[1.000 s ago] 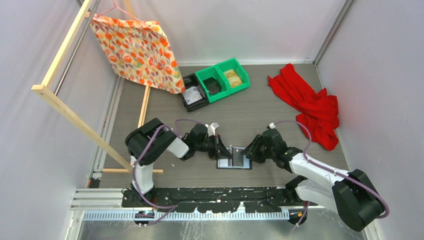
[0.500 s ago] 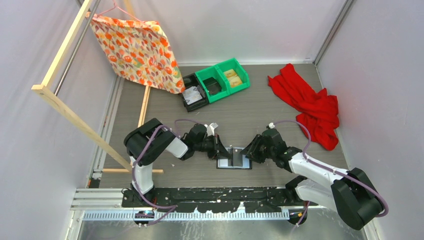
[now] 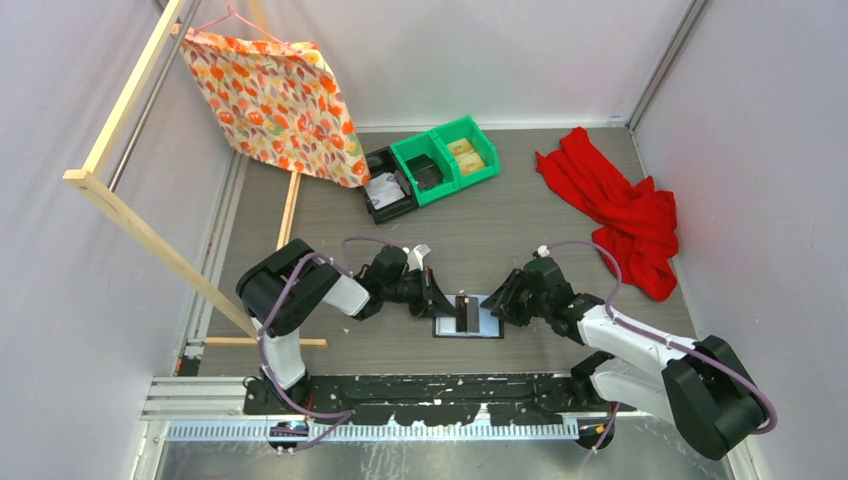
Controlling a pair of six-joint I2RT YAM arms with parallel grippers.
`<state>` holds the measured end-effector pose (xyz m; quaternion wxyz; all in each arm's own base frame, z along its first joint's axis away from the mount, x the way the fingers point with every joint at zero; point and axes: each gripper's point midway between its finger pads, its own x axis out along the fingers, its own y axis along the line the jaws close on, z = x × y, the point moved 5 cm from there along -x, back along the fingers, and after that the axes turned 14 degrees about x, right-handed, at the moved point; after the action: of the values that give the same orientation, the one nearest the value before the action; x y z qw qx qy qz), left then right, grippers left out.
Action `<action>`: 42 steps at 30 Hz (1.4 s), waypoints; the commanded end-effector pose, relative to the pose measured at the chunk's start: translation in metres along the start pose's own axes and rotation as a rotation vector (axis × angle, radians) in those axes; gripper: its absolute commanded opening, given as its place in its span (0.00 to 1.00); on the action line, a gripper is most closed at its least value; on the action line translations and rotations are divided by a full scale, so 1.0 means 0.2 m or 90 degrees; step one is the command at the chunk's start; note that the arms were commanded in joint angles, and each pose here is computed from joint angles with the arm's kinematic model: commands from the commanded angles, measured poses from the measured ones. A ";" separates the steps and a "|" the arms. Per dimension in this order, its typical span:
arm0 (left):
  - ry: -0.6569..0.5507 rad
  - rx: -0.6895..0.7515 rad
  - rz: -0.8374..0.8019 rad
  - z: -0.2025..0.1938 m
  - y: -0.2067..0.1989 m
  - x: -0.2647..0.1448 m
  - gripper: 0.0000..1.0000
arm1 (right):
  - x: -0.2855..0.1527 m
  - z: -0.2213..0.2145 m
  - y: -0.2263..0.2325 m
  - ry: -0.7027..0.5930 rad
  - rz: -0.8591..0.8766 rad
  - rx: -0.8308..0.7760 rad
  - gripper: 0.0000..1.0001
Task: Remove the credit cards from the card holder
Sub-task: Remove the credit card from the card holder.
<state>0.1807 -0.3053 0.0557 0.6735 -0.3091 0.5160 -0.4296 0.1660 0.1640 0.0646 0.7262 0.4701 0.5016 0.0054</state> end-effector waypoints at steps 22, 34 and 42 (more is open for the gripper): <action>0.001 0.007 -0.048 0.03 -0.04 0.06 0.31 | 0.01 -0.02 -0.20 -0.001 -0.117 -0.010 0.41; -0.006 0.003 -0.045 0.03 -0.02 0.07 0.01 | 0.01 -0.02 -0.20 -0.002 -0.118 -0.012 0.41; -0.005 0.017 -0.005 0.06 -0.01 -0.04 0.01 | 0.00 -0.01 -0.21 -0.006 -0.124 -0.012 0.41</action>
<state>0.1838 -0.3121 0.0525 0.6566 -0.3254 0.5196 -0.4393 0.1663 0.1642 0.0642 0.7262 0.4687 0.5029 0.0044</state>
